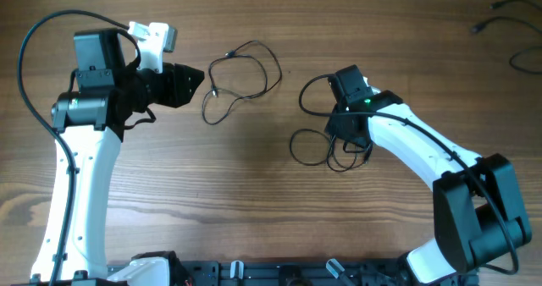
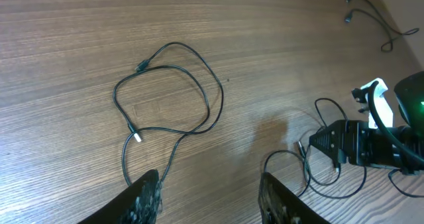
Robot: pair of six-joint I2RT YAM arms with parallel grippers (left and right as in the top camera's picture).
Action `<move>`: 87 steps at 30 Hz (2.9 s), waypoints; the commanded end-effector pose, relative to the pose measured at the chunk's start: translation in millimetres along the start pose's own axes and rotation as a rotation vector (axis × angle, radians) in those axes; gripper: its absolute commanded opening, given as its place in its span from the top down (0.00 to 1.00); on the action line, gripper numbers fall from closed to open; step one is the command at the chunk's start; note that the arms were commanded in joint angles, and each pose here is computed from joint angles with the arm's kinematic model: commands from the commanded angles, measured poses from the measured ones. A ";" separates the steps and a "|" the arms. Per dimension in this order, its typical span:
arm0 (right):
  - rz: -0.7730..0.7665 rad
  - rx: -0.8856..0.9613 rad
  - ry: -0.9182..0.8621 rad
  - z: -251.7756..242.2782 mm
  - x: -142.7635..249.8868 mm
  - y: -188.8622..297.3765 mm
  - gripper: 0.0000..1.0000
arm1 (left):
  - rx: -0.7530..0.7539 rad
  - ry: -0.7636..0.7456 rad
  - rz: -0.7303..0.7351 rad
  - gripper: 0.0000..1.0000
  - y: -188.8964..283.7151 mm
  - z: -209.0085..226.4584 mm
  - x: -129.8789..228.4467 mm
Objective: Untangle cables
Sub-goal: 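Position the right gripper over the cable loops and grasp a strand, then lift the held cable with the right gripper and carry it far right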
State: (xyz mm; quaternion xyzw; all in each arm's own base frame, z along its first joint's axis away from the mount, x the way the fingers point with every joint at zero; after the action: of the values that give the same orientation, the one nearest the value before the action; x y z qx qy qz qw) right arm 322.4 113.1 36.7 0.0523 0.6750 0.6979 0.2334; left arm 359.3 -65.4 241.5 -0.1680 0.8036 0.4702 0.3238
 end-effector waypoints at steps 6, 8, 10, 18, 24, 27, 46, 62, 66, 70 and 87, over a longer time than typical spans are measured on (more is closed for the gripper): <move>-0.005 0.062 -0.037 -9.1 4.1 -12.6 0.45 | 0.029 -0.019 -0.011 0.51 1.8 -5.2 -2.8; 0.006 0.068 -0.035 -9.1 6.8 -16.9 0.45 | 0.030 -0.014 -0.008 0.51 1.9 -5.4 -2.1; 0.012 0.067 -0.039 -8.4 8.4 -18.1 0.45 | 0.034 -0.012 -0.006 0.51 1.9 -6.1 -1.6; -0.005 0.048 -0.028 -0.9 7.4 -18.1 0.45 | 0.048 -0.013 -0.008 0.51 2.1 -8.4 -1.8; -0.018 0.048 -0.025 -0.5 5.0 -18.2 0.45 | 0.048 -0.013 -0.008 0.51 2.1 -8.5 -1.8; -0.024 0.043 -0.026 0.7 3.7 -18.2 0.45 | 0.048 -0.013 -0.008 0.51 2.1 -8.5 -1.9; -0.073 0.027 -0.003 1.7 -1.7 -24.5 0.45 | 0.056 -0.013 -0.009 0.51 2.2 -9.7 -2.0; -0.066 0.017 -0.026 -0.3 3.7 -30.0 0.96 | 0.055 -0.014 -0.010 0.50 2.2 -9.6 -2.2; -0.052 -0.010 -0.027 4.7 5.2 -30.2 0.96 | 0.055 -0.014 -0.010 0.50 2.2 -9.6 -2.2; -0.080 -0.112 0.021 26.1 -3.7 -27.3 0.96 | 0.055 -0.014 -0.010 0.50 2.2 -9.5 -2.2; -0.281 -0.264 0.190 86.7 -83.5 84.0 0.96 | 0.055 -0.018 -0.009 0.50 2.2 -9.5 -2.1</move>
State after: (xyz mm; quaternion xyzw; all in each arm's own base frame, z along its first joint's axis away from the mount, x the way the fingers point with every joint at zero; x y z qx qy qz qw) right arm 395.3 157.4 104.5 -0.0965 0.6109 0.7412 0.2611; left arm 356.9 -70.5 243.5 -0.1625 0.8126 0.4550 0.3261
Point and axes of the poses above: each gripper's point midway between its finger pads, its own y axis back along the fingers, its own z axis along the line the jaws close on, x = y × z, the point moved 1 cm from there along y, back along the fingers
